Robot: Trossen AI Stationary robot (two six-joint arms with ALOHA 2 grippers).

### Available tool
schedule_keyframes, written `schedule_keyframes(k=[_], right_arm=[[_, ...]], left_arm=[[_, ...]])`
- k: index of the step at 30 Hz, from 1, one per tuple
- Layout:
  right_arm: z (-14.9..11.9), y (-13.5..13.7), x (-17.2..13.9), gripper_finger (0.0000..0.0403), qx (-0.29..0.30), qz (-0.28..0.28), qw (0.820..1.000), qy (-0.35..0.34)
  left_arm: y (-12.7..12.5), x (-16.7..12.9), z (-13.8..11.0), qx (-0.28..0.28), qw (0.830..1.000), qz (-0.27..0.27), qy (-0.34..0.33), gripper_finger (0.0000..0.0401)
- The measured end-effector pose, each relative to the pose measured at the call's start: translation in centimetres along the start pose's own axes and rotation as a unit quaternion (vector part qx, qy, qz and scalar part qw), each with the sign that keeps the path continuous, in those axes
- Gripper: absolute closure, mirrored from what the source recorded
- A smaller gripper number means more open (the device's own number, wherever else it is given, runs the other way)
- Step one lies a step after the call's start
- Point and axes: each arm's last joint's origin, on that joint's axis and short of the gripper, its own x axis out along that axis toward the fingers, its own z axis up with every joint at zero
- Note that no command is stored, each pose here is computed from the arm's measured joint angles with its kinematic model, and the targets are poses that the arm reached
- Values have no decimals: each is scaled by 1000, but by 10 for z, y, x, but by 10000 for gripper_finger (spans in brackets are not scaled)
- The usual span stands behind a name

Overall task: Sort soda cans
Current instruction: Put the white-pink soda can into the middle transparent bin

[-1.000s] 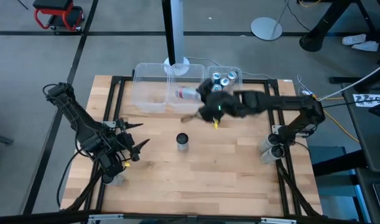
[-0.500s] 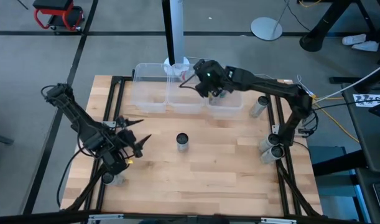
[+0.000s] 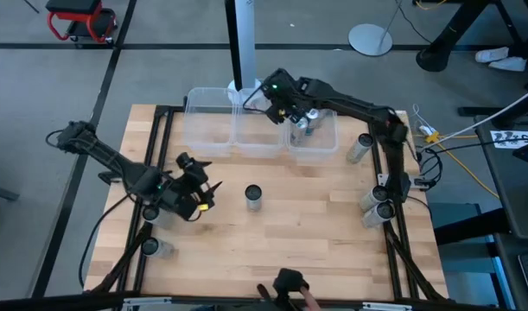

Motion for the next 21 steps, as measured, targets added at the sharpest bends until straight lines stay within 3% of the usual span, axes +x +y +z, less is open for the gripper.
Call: schedule_keyframes(k=[6,12,21], right_arm=[[6,-14,23,143,-13,57,998,3],[7,-9,31,143,-23,121,992,20],[8,-5,39,143,-10,138,990,25]], left_arm=[[3,12,9,-10,999,-33,21,74],[4,14,9,-11,999,-32,25,74],[4,14,9,6,999,-33,24,74]])
